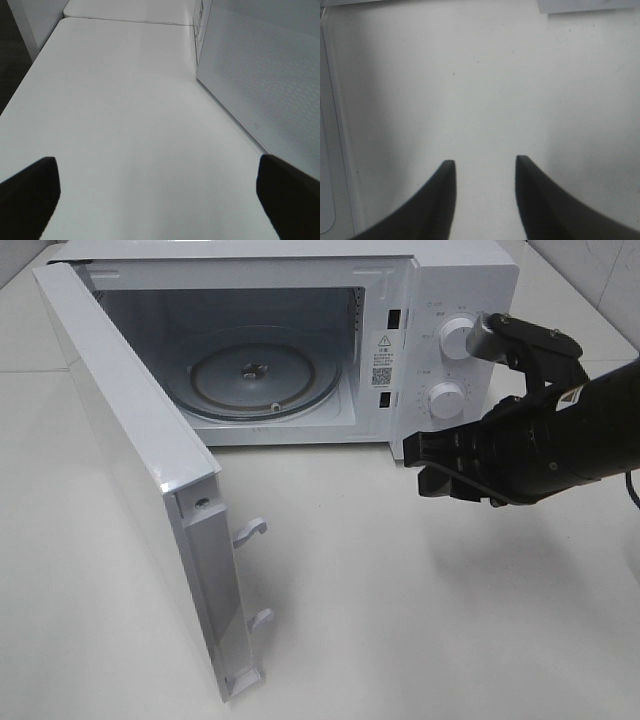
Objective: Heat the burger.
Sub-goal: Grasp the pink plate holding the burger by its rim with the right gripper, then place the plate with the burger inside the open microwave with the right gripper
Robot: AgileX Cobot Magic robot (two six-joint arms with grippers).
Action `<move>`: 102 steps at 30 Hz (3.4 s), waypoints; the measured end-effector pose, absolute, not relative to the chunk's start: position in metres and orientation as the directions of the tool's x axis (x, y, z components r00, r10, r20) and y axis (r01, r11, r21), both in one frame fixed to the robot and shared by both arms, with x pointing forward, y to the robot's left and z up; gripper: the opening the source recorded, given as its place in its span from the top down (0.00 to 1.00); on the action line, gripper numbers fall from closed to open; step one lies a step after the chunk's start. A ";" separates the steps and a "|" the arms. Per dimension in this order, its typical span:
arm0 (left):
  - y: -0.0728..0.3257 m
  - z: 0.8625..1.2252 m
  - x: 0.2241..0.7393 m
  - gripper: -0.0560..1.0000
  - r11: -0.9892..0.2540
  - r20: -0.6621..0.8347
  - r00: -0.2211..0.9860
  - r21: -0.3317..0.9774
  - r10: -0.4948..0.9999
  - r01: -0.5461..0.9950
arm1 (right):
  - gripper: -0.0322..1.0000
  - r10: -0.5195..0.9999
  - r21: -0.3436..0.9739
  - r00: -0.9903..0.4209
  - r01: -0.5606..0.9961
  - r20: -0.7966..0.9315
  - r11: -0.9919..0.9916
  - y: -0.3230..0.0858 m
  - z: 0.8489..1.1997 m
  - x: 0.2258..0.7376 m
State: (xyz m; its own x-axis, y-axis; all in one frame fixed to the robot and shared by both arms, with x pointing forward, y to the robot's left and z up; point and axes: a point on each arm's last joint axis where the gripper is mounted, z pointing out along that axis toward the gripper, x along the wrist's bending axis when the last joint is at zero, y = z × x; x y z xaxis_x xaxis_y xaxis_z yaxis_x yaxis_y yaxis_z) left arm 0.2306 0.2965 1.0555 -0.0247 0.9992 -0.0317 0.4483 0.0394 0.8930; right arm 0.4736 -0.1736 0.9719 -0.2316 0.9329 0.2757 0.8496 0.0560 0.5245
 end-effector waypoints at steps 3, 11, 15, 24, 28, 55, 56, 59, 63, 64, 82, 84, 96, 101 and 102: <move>0.296 1.056 0.231 0.01 0.039 -0.032 -0.025 0.893 0.999 0.448 | 0.31 0.930 0.520 -0.272 0.847 0.248 0.109 -0.172 0.979 0.476; 0.296 1.056 0.231 0.01 0.039 -0.032 -0.025 0.893 0.999 0.448 | 0.02 0.959 0.360 -0.267 0.907 0.090 0.219 -0.182 0.992 0.476; 0.296 1.056 0.231 0.01 0.039 -0.032 -0.025 0.893 0.999 0.448 | 0.01 0.966 0.301 -0.256 0.923 0.015 0.240 -0.189 0.993 0.475; 0.296 1.056 0.231 0.01 0.039 -0.032 -0.025 0.893 0.999 0.448 | 0.02 0.973 0.193 -0.228 0.953 -0.042 0.232 -0.202 0.993 0.471; 0.296 1.056 0.231 0.01 0.039 -0.032 -0.025 0.893 0.999 0.448 | 0.03 0.985 0.155 -0.156 0.974 -0.077 0.166 -0.226 0.993 0.475; 0.296 1.056 0.231 0.01 0.039 -0.032 -0.025 0.893 0.999 0.448 | 0.22 0.983 0.001 0.115 0.993 -0.140 -0.116 -0.354 0.920 0.513; 0.296 1.056 0.231 0.01 0.039 -0.032 -0.025 0.893 0.999 0.448 | 0.22 0.983 0.003 0.124 0.992 -0.138 -0.125 -0.357 0.917 0.514; 0.296 1.056 0.231 0.01 0.039 -0.032 -0.025 0.893 0.999 0.448 | 0.22 0.981 0.001 0.140 0.990 -0.134 -0.141 -0.365 0.909 0.515; 0.296 1.056 0.231 0.01 0.039 -0.032 -0.025 0.893 0.999 0.448 | 0.22 0.981 -0.018 0.143 0.989 -0.132 -0.147 -0.370 0.902 0.515; 0.296 1.056 0.231 0.01 0.039 -0.032 -0.025 0.893 0.999 0.448 | 0.22 0.981 -0.025 0.141 0.989 -0.130 -0.146 -0.372 0.898 0.515; 0.296 1.056 0.231 0.01 0.039 -0.032 -0.025 0.893 0.999 0.448 | 0.28 0.990 -0.048 0.084 0.995 -0.115 -0.090 -0.374 0.880 0.521; 0.296 1.056 0.231 0.01 0.039 -0.032 -0.025 0.893 0.999 0.448 | 0.40 0.991 -0.056 0.064 0.996 -0.122 -0.071 -0.374 0.880 0.520; 0.296 1.056 0.231 0.01 0.039 -0.032 -0.025 0.893 0.999 0.448 | 0.85 0.990 -0.064 0.046 0.996 -0.136 -0.055 -0.376 0.882 0.520; 0.296 1.056 0.231 0.01 0.039 -0.032 -0.025 0.893 0.999 0.448 | 0.87 0.988 -0.090 -0.008 0.996 -0.156 -0.006 -0.368 0.885 0.515; 0.296 1.056 0.231 0.01 0.039 -0.032 -0.025 0.893 0.999 0.448 | 0.87 0.988 -0.090 -0.008 0.996 -0.156 -0.006 -0.368 0.885 0.515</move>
State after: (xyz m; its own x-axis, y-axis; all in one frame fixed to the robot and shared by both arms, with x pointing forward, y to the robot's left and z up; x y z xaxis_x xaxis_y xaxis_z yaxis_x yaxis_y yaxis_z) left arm 0.2306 0.2965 1.0555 -0.0247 0.9992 -0.0317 0.4483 0.0394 0.8930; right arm 0.5154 -0.3685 0.8852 -0.0076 0.9877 -0.1561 0.9960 -0.0064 -0.0895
